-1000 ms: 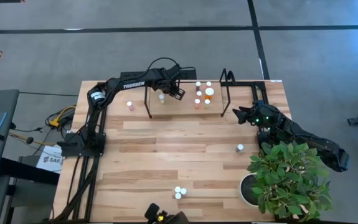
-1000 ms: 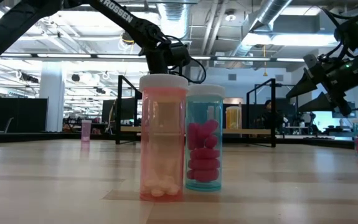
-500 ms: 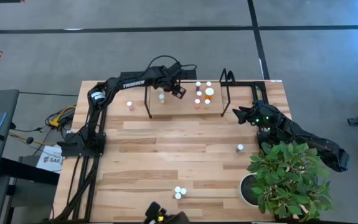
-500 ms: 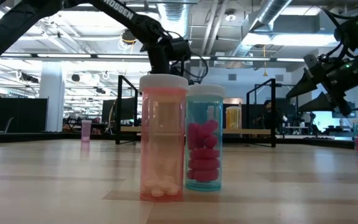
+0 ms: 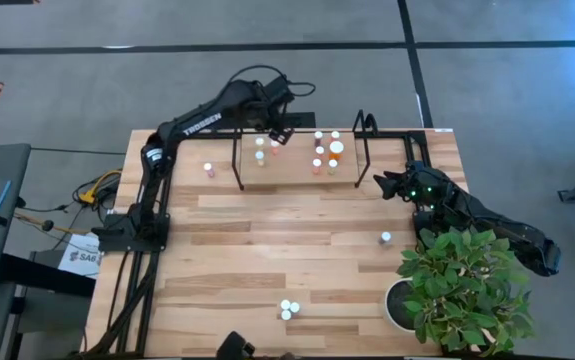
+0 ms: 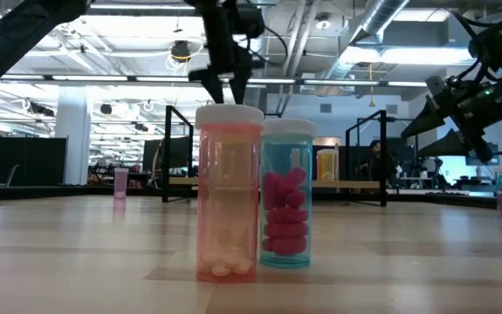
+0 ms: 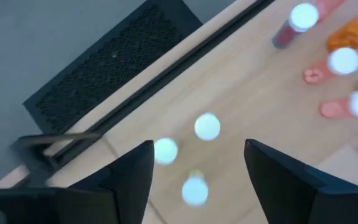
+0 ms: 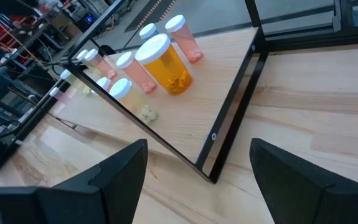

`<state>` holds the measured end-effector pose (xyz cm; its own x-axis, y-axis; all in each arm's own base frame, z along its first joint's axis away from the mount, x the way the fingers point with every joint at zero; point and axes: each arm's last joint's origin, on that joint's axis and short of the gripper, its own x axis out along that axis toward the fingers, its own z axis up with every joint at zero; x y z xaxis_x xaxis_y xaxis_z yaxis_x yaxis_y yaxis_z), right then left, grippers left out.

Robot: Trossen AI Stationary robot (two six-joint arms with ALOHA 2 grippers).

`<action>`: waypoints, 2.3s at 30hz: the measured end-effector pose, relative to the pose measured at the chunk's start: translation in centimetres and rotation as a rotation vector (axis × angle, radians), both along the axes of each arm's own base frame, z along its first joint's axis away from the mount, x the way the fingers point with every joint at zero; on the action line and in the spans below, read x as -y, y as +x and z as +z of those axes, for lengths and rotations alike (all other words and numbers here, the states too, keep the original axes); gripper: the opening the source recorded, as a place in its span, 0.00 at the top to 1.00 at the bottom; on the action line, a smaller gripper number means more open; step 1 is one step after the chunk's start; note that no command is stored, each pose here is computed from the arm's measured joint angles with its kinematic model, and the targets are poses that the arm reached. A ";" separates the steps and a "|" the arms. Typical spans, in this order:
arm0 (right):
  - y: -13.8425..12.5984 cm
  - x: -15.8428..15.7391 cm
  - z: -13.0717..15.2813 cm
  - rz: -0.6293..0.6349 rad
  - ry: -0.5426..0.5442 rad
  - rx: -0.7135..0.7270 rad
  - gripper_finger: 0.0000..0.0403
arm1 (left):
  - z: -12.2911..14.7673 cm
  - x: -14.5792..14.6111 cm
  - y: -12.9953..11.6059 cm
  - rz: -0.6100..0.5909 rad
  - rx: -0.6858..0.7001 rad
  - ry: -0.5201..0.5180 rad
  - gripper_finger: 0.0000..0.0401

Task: Pick and place medicine bottles onto shelf by color
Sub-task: Put the pink pill bottle on the shelf

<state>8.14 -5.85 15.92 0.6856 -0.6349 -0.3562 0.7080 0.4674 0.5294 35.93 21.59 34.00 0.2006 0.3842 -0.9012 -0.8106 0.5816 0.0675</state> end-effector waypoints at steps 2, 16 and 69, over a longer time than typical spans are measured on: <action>0.0 0.0 0.0 0.000 0.000 0.000 0.24 | 1.4 0.6 -0.8 0.008 -0.005 -0.007 0.42; 0.0 0.0 0.0 0.000 0.000 0.000 0.24 | 4.5 3.2 -8.9 0.242 -0.051 -0.091 0.52; 0.0 0.0 0.0 0.000 0.000 0.000 0.24 | -14.1 1.0 -18.5 2.002 0.439 -0.480 0.53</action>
<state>8.14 -5.85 15.93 0.6859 -0.6347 -0.3559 0.7076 0.4678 0.5295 17.40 20.62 19.94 0.0834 0.1009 -0.9914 -0.1195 -0.9867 -0.1105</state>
